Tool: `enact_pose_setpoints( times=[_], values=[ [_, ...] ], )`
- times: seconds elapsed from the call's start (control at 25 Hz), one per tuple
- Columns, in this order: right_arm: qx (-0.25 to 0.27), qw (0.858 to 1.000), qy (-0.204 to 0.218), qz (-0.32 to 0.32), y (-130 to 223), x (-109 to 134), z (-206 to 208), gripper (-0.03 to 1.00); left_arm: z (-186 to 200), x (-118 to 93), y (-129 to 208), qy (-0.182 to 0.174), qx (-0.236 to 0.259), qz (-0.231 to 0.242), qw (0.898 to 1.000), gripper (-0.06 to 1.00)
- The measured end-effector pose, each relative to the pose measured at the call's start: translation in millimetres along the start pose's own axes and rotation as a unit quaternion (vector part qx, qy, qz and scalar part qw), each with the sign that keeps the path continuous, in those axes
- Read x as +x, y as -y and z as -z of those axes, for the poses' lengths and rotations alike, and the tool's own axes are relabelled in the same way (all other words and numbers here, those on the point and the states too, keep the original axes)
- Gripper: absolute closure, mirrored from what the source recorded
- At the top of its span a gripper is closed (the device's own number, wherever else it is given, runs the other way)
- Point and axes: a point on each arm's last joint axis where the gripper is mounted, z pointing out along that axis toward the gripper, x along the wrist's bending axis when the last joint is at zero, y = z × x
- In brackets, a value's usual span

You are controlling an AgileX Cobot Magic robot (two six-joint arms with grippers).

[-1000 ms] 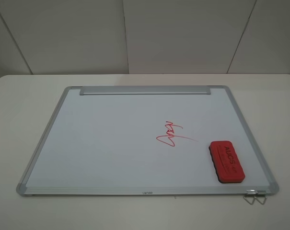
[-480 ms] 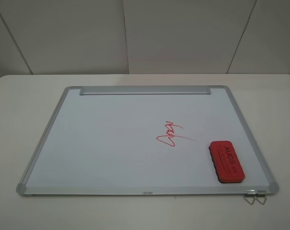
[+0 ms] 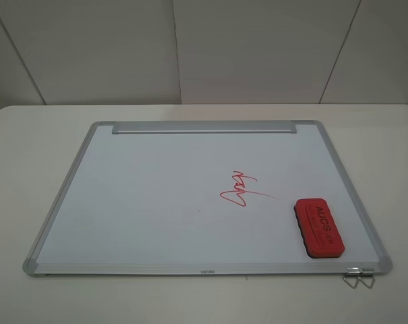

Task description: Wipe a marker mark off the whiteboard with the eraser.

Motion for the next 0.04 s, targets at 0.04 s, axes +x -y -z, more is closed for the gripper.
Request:
enact_pose_setpoints(
  times=[0.04],
  values=[
    [0.000, 1.000, 0.000, 0.000, 0.0, 0.0, 0.0, 0.15, 0.0, 0.0, 0.0, 0.000, 0.000, 0.000, 1.000, 0.17]
  ],
)
